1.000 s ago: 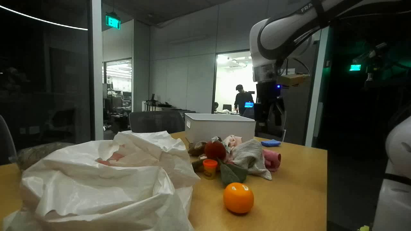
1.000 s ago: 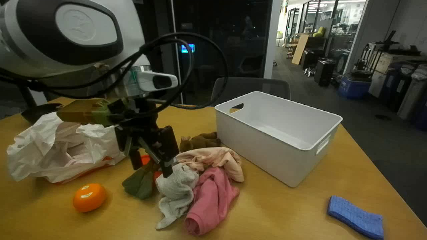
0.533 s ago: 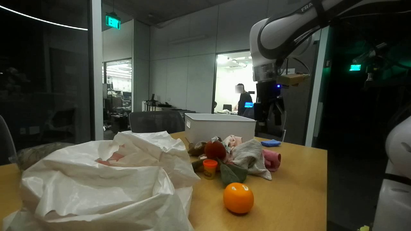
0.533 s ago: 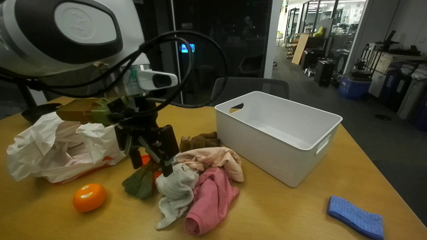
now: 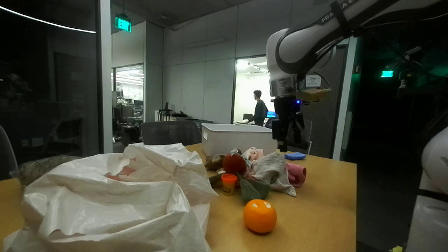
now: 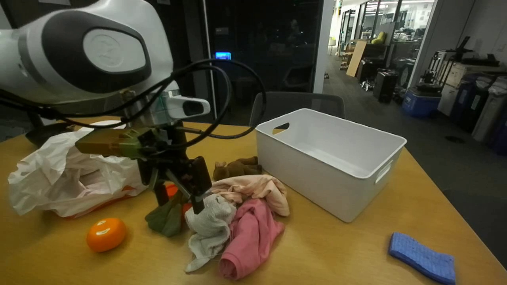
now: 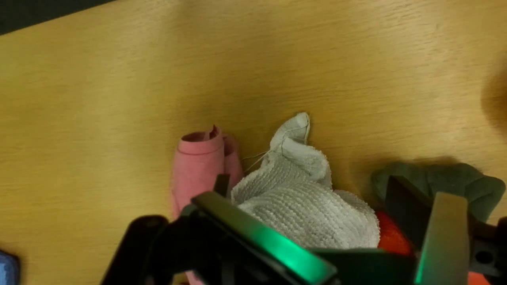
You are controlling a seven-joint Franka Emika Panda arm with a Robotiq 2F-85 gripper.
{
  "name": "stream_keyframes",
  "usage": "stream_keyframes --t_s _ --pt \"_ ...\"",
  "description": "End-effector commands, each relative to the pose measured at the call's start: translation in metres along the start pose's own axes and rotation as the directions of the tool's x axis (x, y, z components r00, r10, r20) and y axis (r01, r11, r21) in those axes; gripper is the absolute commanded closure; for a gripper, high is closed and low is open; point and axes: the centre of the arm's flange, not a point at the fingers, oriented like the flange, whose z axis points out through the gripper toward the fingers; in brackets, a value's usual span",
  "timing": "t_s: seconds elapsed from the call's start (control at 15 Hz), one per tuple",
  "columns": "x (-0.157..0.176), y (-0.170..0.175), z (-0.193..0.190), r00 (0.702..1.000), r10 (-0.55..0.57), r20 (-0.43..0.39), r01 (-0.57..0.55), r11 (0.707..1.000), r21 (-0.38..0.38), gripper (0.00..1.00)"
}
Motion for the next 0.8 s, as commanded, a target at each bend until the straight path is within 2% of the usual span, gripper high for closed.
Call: stream_keyframes --t_s 0.0,0.27,0.4,0.53,0.73 --pt "0.029 -0.002 0.02 0.996 -0.044 -0.073 0.042 0.999 -0.029 0.0" --pt "0.056 0.004 0.039 0.993 -0.069 -0.095 0.064 0.996 -0.064 0.0" --pt "0.062 0.008 0.049 0.994 -0.085 -0.071 0.083 0.996 -0.03 0.0" --pt "0.067 0.011 0.061 0.991 -0.126 -0.045 0.124 0.992 -0.027 0.0" --pt "0.076 0.014 0.072 0.977 -0.205 -0.061 0.204 0.978 -0.036 0.0"
